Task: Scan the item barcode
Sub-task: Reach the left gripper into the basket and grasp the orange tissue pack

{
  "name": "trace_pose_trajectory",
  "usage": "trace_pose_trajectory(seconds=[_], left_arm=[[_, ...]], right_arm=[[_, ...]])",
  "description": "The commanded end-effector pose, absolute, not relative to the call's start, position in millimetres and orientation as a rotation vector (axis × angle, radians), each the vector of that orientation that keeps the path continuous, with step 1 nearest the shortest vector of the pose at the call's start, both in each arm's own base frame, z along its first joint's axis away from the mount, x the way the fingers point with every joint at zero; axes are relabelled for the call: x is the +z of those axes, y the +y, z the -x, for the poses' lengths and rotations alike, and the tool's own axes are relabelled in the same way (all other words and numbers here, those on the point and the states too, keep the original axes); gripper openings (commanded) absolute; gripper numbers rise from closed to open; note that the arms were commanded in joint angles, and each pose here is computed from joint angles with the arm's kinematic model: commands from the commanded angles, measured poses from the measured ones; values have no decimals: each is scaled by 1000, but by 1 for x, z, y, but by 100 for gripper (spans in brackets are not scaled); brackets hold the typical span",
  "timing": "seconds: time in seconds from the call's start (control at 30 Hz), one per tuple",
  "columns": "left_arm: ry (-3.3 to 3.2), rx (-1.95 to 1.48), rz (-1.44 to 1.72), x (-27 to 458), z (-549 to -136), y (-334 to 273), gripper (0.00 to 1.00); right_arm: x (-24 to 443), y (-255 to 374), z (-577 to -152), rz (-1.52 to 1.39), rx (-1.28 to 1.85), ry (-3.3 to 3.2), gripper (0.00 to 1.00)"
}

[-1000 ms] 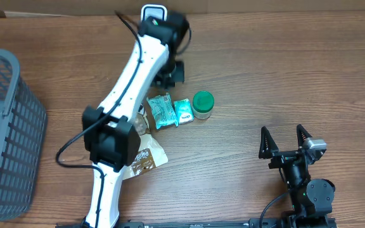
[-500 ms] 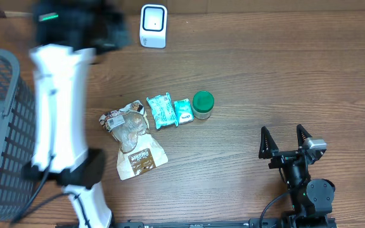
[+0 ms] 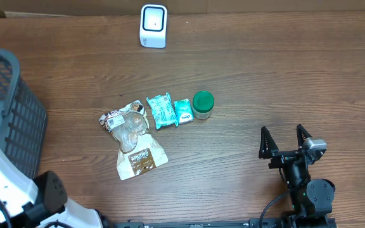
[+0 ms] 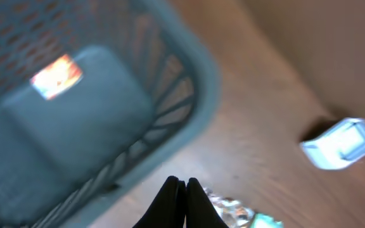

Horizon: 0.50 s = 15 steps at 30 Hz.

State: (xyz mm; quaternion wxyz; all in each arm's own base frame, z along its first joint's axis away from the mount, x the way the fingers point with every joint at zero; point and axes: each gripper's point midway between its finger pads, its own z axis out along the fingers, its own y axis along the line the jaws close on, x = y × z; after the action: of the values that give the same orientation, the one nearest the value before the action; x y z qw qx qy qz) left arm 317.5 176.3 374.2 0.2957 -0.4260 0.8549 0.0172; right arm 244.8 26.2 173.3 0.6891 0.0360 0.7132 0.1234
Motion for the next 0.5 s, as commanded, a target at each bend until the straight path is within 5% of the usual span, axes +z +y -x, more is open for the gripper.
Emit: trace_pose_trajectory(seconds=[0.0, 0.47], left_arm=[[2317, 124, 1336, 337, -299, 206, 5], [2207, 161, 1741, 264, -260, 280, 4]], right_arm=[[171, 25, -245, -79, 265, 1595, 100], [171, 25, -245, -79, 265, 1595, 100]])
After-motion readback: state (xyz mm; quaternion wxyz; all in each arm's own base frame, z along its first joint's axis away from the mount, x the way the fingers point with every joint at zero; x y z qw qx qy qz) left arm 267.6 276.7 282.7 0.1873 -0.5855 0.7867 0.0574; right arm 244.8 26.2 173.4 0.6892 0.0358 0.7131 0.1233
